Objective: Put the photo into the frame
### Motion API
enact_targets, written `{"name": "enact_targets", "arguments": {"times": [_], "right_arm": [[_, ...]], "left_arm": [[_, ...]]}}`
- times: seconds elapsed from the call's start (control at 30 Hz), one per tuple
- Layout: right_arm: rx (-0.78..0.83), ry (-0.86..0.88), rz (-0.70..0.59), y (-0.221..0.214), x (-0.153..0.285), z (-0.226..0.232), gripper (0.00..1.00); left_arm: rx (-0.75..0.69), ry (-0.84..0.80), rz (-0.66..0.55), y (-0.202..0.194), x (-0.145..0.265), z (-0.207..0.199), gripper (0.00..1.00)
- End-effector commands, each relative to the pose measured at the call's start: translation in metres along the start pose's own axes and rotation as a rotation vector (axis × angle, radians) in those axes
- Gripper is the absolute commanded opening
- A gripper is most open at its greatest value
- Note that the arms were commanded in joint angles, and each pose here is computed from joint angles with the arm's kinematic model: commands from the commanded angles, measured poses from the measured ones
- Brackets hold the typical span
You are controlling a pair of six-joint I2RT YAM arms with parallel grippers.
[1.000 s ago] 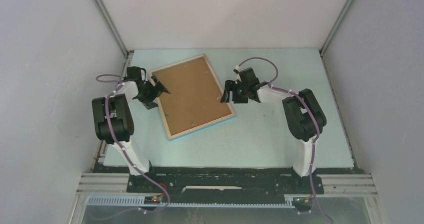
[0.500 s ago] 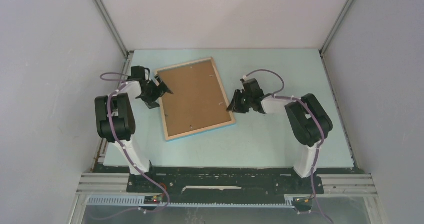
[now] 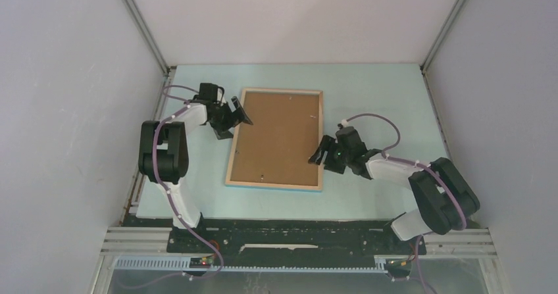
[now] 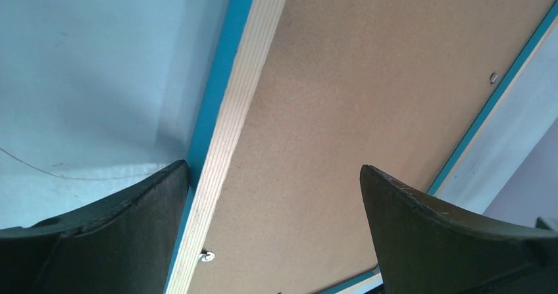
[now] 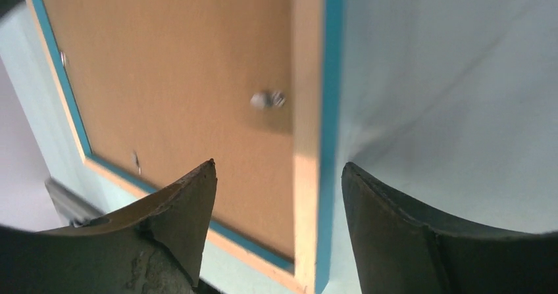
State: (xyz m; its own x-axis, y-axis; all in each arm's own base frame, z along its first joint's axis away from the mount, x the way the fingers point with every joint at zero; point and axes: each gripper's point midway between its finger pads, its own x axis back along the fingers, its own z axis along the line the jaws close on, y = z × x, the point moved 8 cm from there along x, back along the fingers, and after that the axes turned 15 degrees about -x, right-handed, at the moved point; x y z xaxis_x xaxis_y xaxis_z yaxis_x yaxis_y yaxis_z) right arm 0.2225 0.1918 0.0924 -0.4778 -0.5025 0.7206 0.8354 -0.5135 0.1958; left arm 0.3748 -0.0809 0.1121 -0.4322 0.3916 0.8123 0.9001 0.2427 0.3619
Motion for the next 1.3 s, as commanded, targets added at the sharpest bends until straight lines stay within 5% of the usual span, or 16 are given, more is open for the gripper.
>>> {"name": "enact_targets", "arguments": {"times": [0.0, 0.23, 0.4, 0.83, 1.27], "right_arm": [[-0.073, 0.031, -0.187, 0.045, 0.004, 0.010, 0.78], [-0.074, 0.030, -0.369, 0.126, -0.002, 0.056, 0.85], [-0.029, -0.020, -0.360, 0.169, -0.024, 0.082, 0.87], [0.005, -0.016, -0.329, 0.190, -0.047, 0.068, 0.93], [-0.025, -0.150, -0.319, 0.192, -0.066, 0.049, 0.86]], "left_arm": [[-0.081, 0.030, 0.001, 0.014, 0.020, -0.016, 1.00], [-0.113, 0.195, -0.075, 0.035, 0.039, -0.012, 1.00], [-0.060, 0.284, -0.160, 0.066, 0.031, -0.018, 0.96], [0.022, 0.363, -0.200, 0.109, -0.029, -0.030, 0.75], [0.166, 0.522, -0.148, 0.069, -0.050, -0.030, 0.61]]}}
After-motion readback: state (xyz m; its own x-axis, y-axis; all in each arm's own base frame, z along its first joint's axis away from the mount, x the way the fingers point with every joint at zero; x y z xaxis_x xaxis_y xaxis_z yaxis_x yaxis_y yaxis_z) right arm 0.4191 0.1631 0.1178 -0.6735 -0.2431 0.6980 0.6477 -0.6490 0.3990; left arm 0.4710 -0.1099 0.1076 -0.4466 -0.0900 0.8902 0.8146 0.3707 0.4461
